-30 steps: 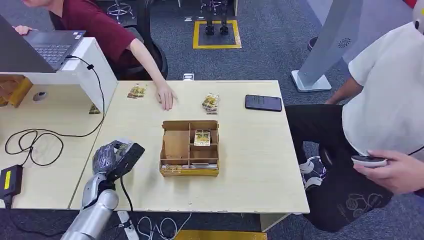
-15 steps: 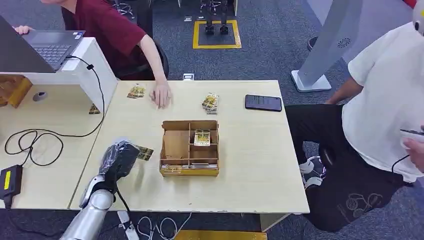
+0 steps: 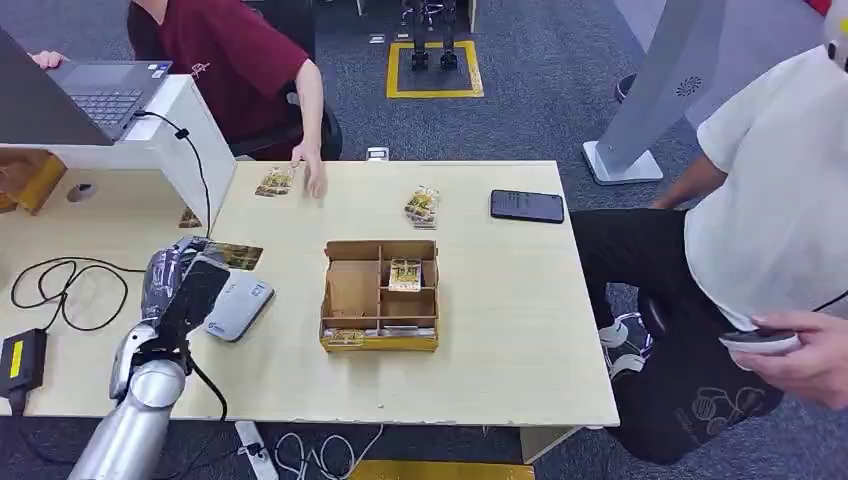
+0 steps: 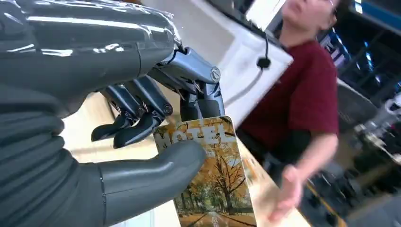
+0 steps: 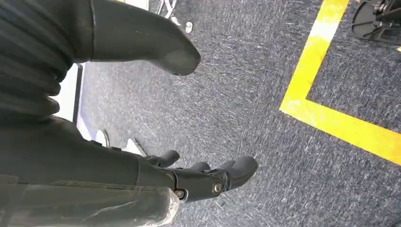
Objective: Pass the card to the sensor for recognition and then transmit it.
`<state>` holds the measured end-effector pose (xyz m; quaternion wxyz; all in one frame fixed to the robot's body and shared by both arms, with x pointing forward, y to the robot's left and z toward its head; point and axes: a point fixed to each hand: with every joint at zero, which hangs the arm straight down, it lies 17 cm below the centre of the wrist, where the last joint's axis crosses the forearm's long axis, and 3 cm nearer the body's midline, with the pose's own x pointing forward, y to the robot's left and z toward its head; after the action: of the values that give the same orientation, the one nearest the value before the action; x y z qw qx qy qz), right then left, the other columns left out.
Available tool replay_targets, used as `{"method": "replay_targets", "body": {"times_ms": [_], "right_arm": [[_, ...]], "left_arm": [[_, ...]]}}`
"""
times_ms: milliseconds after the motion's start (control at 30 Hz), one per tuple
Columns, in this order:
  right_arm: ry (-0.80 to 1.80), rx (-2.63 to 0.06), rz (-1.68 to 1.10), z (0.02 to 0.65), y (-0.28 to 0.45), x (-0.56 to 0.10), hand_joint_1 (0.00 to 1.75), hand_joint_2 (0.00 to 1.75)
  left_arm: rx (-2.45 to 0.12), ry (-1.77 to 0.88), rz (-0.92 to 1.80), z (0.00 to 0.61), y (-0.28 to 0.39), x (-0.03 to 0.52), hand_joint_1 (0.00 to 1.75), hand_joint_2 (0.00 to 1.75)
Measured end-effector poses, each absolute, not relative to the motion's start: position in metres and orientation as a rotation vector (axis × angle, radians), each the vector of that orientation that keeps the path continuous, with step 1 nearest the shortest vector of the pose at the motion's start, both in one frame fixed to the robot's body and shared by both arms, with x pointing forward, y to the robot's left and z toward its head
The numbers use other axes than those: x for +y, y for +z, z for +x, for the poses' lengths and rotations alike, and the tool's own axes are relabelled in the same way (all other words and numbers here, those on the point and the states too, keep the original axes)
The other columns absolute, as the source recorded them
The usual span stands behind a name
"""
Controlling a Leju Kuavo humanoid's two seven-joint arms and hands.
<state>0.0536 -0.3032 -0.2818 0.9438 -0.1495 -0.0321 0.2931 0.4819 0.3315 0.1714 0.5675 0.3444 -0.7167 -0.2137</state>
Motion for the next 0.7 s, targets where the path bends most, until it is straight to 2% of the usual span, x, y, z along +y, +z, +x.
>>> {"method": "replay_targets", "body": {"times_ms": [467, 700], "right_arm": [[0.625, -0.067, -0.292, 0.056, -0.282, -0.299, 0.00, 1.75], [0.631, -0.068, -0.293, 0.057, -0.282, -0.299, 0.00, 1.75]], "left_arm": [[-1.464, -0.540, 1.032, 0.503, 0.128, 0.387, 1.75, 1.75], [-1.406, -0.541, 0.976, 0.502, 0.096, 0.397, 1.75, 1.75]]}}
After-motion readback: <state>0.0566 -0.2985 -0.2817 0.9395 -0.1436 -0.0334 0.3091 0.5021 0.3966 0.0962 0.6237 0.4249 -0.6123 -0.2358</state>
